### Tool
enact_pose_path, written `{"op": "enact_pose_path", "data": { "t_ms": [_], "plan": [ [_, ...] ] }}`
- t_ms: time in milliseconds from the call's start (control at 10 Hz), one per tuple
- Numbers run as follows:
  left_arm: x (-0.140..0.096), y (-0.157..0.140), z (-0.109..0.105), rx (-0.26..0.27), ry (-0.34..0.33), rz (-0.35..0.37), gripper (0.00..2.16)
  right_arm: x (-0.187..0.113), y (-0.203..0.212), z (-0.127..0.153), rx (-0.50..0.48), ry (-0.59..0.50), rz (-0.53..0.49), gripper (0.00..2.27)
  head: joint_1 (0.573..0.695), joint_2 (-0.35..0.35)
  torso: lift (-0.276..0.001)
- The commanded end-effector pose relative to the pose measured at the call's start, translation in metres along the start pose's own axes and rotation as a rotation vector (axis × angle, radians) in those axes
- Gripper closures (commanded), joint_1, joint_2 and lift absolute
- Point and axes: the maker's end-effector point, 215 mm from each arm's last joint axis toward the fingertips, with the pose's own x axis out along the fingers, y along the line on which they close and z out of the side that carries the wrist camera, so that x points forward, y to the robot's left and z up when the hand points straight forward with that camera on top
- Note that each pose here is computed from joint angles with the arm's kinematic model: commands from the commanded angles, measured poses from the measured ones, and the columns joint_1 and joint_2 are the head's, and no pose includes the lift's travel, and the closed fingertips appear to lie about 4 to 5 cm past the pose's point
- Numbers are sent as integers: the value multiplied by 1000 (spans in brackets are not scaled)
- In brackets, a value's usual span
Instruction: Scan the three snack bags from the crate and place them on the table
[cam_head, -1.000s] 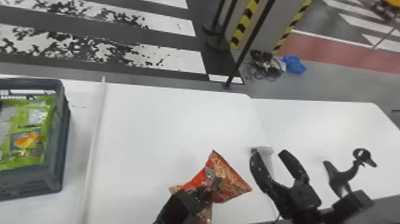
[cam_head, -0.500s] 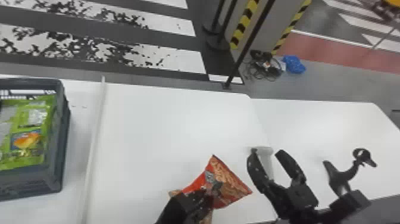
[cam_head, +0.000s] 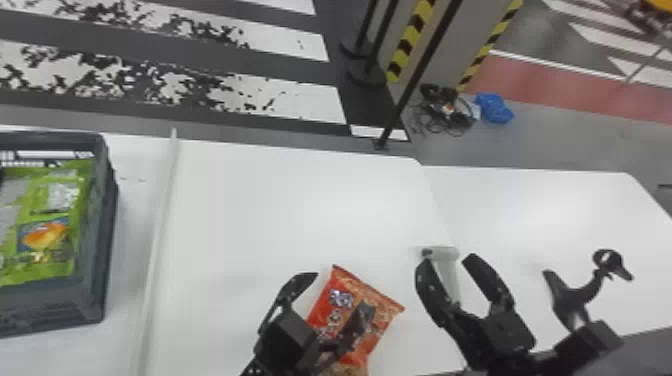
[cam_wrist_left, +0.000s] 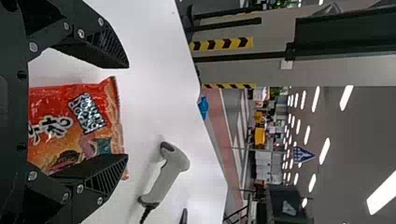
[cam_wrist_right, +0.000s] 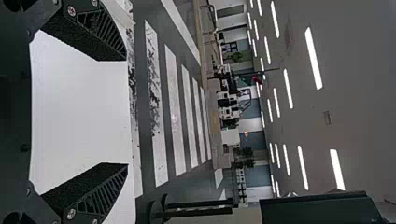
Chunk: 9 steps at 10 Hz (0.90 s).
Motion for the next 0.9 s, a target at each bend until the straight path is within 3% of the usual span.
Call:
{"op": "enact_pose_path", "data": {
  "t_ms": [0,200,400,600,800],
  "plan": [
    [-14,28,23,-1,-69,70,66,-1,-2,-1,0,3,-3,124,695,-350,-37],
    [-54,89,49,-19,-171,201,66,-3,-1,-6,5,12,1,124,695,-350,-37],
    [-108,151,76,-32,-276,327,66,-3,-1,-10,8,16,2,124,695,-350,-37],
    [-166,206,95,-71,-343,469,66,-3,5,-18,17,30,14,127,695,-350,-37],
    [-210,235,101,-129,-365,565,66,-3,15,-39,14,67,33,127,695,-350,-37]
  ]
}}
